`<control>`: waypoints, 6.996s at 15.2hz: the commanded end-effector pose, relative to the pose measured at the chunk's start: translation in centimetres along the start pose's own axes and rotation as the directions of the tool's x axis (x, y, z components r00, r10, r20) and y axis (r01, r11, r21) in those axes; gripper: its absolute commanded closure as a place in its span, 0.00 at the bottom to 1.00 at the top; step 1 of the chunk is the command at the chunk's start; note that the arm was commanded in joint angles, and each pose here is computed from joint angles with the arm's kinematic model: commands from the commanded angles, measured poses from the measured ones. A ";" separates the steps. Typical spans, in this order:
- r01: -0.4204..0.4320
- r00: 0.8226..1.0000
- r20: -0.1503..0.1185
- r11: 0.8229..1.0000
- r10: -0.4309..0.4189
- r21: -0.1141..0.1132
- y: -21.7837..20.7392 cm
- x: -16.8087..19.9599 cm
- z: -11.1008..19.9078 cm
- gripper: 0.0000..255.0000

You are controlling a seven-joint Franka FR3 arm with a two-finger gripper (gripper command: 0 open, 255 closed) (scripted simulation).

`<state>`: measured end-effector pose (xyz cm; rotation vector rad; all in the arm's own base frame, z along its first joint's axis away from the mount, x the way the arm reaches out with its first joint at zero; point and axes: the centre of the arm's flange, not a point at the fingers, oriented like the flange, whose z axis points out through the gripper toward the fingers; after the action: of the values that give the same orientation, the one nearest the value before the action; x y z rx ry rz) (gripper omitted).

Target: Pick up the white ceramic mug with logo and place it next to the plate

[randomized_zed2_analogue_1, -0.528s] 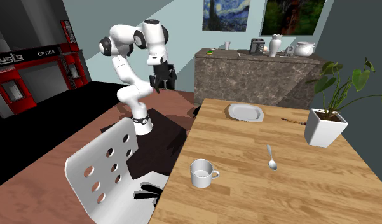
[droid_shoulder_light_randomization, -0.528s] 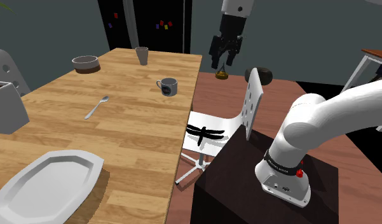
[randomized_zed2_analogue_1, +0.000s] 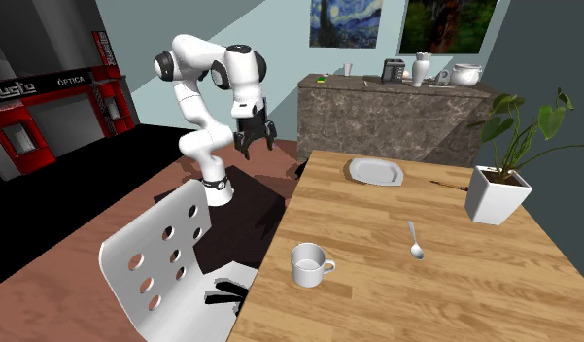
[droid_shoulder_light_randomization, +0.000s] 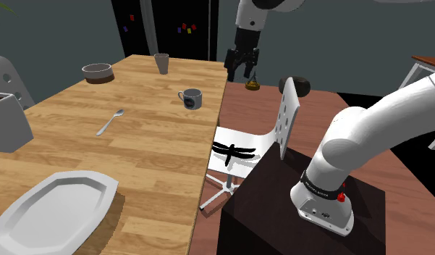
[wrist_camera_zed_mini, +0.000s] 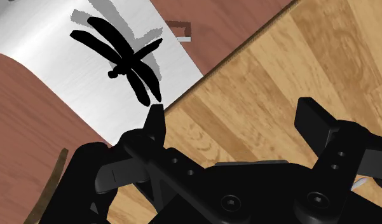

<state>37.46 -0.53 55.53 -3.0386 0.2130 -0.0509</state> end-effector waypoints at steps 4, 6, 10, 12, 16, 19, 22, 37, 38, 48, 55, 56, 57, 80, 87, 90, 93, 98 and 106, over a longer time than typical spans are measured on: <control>-0.001 1.000 -0.001 1.000 0.001 -0.008 1.5 5.5 3.2 0.00; -0.002 1.000 0.000 1.000 0.002 -0.011 2.2 7.8 4.4 0.00; -0.004 1.000 0.000 1.000 0.004 -0.017 3.5 12.2 6.9 0.00; -0.004 1.000 0.000 1.000 0.004 -0.020 4.2 14.5 8.1 0.00; -0.006 1.000 0.001 1.000 0.006 -0.027 5.5 18.9 10.6 0.00; -0.007 1.000 0.001 0.999 0.007 -0.031 6.6 22.2 12.4 0.00; -0.008 1.000 0.002 0.999 0.008 -0.036 7.6 25.6 14.2 0.00; -0.010 1.000 0.003 0.999 0.010 -0.045 10.0 32.3 22.0 0.00; -0.010 1.000 0.003 0.999 0.010 -0.045 10.0 32.3 22.0 0.00; -0.010 1.000 0.003 0.999 0.010 -0.045 10.0 32.3 22.0 1.00; -0.010 1.000 0.003 0.999 0.010 -0.045 9.9 32.3 21.4 1.00; -0.010 1.000 0.003 0.999 0.010 -0.045 9.9 32.3 20.9 1.00; -0.010 1.000 0.003 0.999 0.011 -0.045 9.8 32.3 20.4 1.00; -0.010 1.000 0.003 0.999 0.010 -0.045 8.6 32.7 8.3 1.00; -0.010 1.000 0.003 0.999 0.010 -0.045 3.4 31.2 7.4 1.00; -0.010 1.000 0.003 0.999 0.010 -0.045 -0.3 30.1 7.7 1.00; -0.010 1.000 0.003 0.999 0.010 -0.045 -4.1 29.0 8.0 1.00; -0.010 1.000 0.003 0.999 0.010 -0.045 -10.4 27.1 8.6 1.00; -0.010 1.000 0.003 0.999 0.010 -0.045 -20.5 24.1 9.4 1.00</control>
<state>64.56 15.82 48.44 -3.0826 0.2309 -0.0408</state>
